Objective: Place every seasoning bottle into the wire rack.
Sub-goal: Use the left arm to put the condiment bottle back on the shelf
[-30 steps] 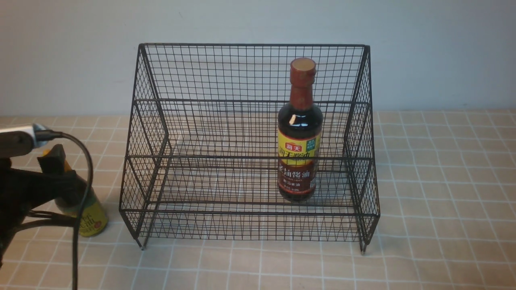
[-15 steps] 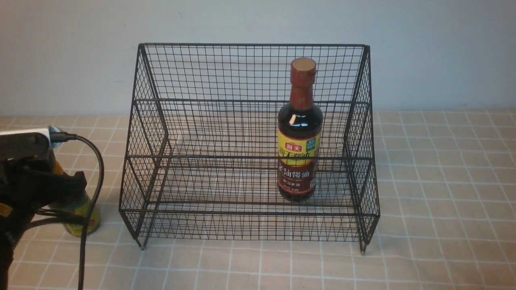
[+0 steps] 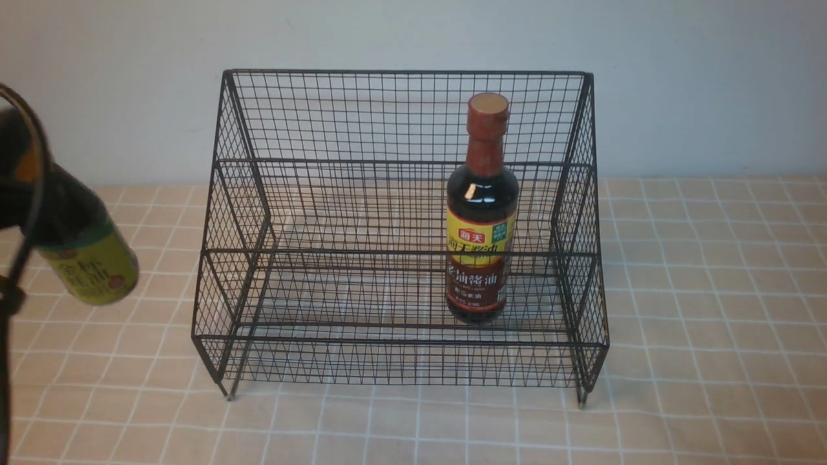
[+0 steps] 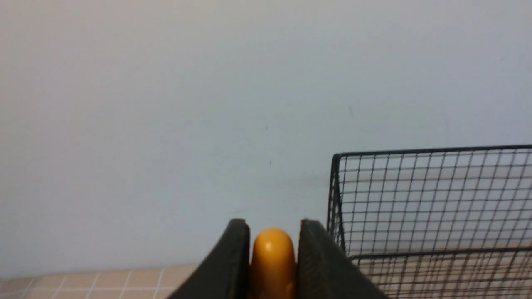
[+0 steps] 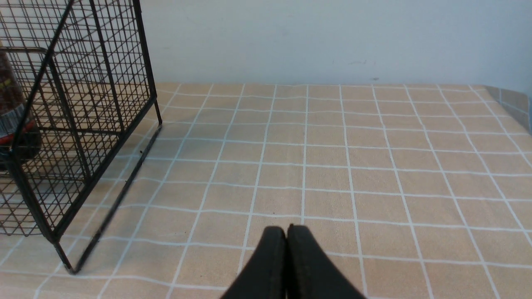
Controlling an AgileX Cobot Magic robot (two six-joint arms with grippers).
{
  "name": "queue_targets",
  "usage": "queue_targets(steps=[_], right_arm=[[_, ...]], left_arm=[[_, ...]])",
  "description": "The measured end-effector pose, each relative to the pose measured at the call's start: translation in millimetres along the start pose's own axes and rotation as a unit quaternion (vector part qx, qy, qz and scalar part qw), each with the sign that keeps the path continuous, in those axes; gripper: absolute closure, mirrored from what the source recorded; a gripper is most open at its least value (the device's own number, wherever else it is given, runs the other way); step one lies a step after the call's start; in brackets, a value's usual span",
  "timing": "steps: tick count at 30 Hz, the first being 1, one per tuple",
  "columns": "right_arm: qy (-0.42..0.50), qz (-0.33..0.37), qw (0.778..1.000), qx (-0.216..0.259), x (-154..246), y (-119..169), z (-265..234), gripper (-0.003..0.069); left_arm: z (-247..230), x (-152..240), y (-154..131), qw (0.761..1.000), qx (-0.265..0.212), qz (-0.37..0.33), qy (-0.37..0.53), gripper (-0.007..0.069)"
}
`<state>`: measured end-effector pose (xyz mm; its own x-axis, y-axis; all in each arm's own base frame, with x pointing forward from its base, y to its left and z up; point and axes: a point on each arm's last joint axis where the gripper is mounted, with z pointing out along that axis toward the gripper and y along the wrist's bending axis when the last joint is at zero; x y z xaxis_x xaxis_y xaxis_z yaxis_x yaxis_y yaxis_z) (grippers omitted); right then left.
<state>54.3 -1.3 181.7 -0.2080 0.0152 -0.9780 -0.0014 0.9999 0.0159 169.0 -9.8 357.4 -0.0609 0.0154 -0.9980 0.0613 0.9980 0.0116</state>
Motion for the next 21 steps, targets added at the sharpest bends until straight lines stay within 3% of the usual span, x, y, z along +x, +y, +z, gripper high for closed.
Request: queue_targets(steps=[7, 12, 21], right_arm=[[0.0, 0.0, 1.0, 0.0, 0.0, 0.0, 0.0, 0.0672], [0.0, 0.0, 1.0, 0.0, 0.0, 0.0, 0.0, 0.0673], [0.0, 0.0, 1.0, 0.0, 0.0, 0.0, 0.0, 0.0673]], left_arm=[[-9.1, -4.7, -26.6, 0.996, 0.083, -0.017, 0.0, 0.0503], [12.6, 5.5, -52.6, 0.99, 0.138, -0.011, 0.014, 0.0503], [53.7, 33.2, -73.2, 0.988, 0.148, -0.002, 0.049, 0.0503]])
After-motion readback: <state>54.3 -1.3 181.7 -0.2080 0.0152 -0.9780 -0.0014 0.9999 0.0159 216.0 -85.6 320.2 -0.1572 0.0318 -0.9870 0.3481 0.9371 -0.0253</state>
